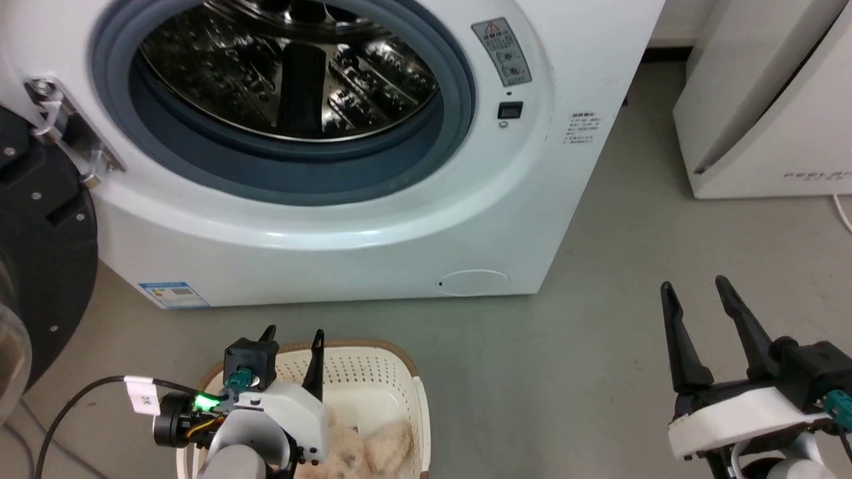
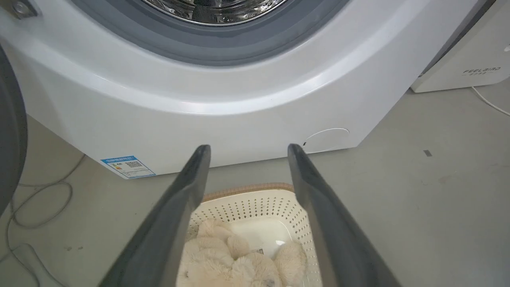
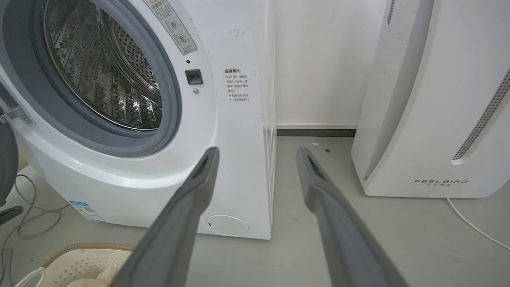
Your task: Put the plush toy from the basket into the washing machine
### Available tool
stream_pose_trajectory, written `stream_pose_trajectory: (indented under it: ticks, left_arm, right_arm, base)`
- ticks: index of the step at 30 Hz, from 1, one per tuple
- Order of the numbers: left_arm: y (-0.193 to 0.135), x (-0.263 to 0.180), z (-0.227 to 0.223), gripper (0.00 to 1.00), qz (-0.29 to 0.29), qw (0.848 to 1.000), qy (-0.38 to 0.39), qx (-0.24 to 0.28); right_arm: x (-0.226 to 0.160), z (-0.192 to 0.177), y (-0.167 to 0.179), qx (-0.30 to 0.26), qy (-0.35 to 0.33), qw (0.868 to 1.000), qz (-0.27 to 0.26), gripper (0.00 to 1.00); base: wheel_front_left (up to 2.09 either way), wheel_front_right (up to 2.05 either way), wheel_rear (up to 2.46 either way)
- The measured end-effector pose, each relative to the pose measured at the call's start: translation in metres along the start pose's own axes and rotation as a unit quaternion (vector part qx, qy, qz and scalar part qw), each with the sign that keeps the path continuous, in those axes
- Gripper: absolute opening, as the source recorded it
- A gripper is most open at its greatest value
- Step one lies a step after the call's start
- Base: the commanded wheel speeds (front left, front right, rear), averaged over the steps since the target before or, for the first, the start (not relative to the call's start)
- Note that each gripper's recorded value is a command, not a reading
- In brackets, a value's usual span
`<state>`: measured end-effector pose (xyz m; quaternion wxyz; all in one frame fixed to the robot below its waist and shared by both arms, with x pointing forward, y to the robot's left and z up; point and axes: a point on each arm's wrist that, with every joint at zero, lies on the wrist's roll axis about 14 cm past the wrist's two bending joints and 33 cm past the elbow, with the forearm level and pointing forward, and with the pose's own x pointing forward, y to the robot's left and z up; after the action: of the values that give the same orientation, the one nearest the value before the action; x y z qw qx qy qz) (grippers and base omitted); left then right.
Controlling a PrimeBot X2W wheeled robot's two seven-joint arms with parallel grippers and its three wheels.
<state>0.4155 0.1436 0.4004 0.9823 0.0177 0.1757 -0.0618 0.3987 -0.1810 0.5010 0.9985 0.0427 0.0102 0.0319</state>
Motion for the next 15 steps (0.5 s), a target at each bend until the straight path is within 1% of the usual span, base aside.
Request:
stream_pose_trajectory:
  ticks: [8, 15]
  left_arm:
    - [0.000, 0.020, -0.042, 1.00, -0.006, 0.997, 0.077, -0.004]
    - [-0.001, 0.031, -0.087, 1.00, -0.016, 0.987, 0.157, 0.005]
  right_arm:
    - [0.018, -0.009, -0.006, 0.007, 0.002, 1.000, -0.007, 1.00]
    - [0.034, -0.025, -0.013, 0.010, 0.012, 1.000, -0.014, 1.00]
  base:
    - [0.00, 0.00, 0.00]
    - [0.00, 0.00, 0.00]
